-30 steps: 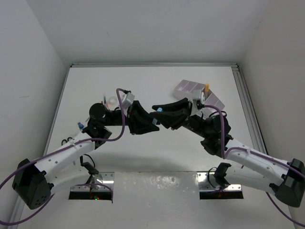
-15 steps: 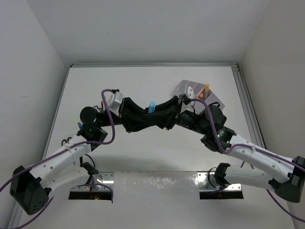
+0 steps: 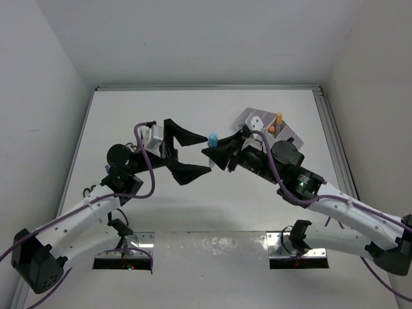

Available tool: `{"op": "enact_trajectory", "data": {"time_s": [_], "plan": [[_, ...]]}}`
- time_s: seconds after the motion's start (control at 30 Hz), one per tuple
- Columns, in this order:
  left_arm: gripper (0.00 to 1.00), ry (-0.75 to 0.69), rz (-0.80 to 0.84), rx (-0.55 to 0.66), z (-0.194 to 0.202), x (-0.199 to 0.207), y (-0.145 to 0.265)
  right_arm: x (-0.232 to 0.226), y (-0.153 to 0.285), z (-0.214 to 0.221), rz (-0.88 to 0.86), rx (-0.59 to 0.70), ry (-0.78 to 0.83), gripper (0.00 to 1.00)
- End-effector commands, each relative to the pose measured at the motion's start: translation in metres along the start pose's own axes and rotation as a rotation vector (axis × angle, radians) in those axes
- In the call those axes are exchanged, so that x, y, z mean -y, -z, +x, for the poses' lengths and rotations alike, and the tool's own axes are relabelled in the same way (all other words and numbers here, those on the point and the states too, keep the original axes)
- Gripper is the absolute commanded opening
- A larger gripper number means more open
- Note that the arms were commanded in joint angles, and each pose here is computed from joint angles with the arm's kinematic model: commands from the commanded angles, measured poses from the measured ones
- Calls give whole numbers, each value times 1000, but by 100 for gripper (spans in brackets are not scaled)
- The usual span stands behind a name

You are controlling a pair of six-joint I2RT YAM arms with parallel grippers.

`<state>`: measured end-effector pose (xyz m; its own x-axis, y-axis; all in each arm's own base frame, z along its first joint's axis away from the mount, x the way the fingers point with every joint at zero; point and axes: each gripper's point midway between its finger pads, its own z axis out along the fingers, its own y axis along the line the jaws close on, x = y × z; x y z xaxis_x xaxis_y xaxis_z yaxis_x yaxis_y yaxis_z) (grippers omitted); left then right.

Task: Sort the stationery into containers
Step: Place the pen in the storage box.

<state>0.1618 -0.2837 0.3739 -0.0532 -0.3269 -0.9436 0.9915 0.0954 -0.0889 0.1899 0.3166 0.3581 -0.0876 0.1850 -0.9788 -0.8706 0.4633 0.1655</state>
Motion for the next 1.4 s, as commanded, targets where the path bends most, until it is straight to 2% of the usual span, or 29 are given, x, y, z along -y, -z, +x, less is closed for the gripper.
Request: {"op": "enact_trajectory", "data": {"time_s": [0.0,0.03,0.1,0.13,0.23,0.27,0.33,0.37,0.4,0.43,0.47,0.5,0.53,0.7,0.8,0.83,0.97,1.03,1.17,1.37], "plan": [[100,-109,-122,-34,5,-22,7,45,20,-14,268,-28,80,0],[100,-152,-156,-49,7,-28,11,72,34,-15,425,-38,101,0],[100,-176,-275,-97,16,-48,22,103,61,-19,621,-69,167,0],[100,-169,-311,-126,23,-53,27,135,90,-27,856,-66,217,0],[100,-182,-440,-145,27,-72,41,177,126,-28,1087,-89,317,0],[100,-172,-464,-161,32,-75,45,182,119,-17,1023,-133,387,0],[100,-165,-491,-173,36,-78,49,206,117,-11,992,-170,410,0],[100,-161,-494,-179,38,-78,50,207,105,-10,908,-188,401,0],[100,-162,-495,-176,37,-77,51,229,115,-15,949,-194,387,0],[100,-161,-499,-178,38,-77,52,244,116,-2,940,-249,363,0],[100,-163,-509,-175,37,-78,53,245,105,2,833,-252,335,0],[100,-167,-513,-173,36,-78,55,269,122,-1,870,-240,306,0],[100,-167,-521,-173,36,-79,56,278,123,10,835,-264,276,0],[100,-189,-550,-189,40,-85,60,305,126,21,644,-189,212,0],[100,-190,-563,-196,42,-89,62,329,138,31,606,-176,148,0],[100,-190,-566,-197,43,-90,62,323,132,33,530,-174,144,0],[100,-171,-599,-213,51,-101,66,332,124,45,458,-197,180,1],[100,-166,-601,-213,51,-103,66,338,123,54,442,-221,201,1],[100,-161,-601,-224,55,-110,65,346,119,62,419,-188,247,0],[100,-166,-622,-236,55,-119,67,364,126,76,439,-184,230,0]]}}
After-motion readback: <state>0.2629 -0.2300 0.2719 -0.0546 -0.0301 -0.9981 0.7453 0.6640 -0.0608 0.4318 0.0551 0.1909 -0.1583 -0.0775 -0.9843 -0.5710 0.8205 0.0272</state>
